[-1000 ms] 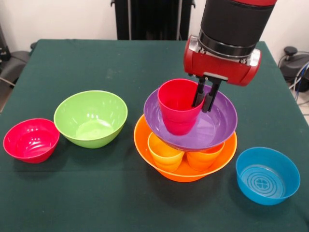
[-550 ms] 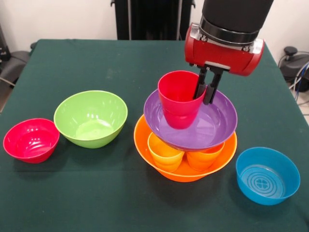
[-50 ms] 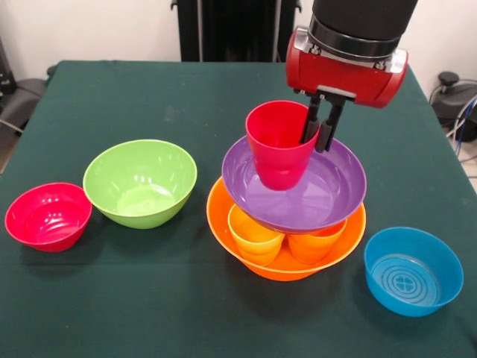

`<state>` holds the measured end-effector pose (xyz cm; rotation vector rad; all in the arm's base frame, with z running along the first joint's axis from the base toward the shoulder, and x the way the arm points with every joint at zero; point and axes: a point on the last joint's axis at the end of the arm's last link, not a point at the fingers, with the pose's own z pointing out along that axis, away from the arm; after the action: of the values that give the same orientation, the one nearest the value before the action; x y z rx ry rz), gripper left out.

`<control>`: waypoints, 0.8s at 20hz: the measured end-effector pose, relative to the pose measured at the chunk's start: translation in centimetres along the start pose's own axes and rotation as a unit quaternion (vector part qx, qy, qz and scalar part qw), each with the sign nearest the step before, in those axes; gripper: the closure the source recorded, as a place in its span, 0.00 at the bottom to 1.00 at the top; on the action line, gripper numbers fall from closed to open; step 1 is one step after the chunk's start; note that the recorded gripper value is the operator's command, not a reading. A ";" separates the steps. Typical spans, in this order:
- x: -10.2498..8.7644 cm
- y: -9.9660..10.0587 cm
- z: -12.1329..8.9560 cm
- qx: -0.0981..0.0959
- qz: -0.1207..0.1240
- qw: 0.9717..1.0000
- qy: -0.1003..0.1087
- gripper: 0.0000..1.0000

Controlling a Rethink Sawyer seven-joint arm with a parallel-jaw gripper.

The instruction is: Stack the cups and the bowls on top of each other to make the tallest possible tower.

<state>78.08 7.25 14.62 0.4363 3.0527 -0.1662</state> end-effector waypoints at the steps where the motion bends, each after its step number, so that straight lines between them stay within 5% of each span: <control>1: 0.1 0.0 0.1 0.000 0.001 1.000 0.002 1.00; 16: 1.2 0.1 0.9 -0.003 0.003 1.000 0.015 1.00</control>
<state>77.03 7.52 13.61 0.4527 3.0791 -0.1517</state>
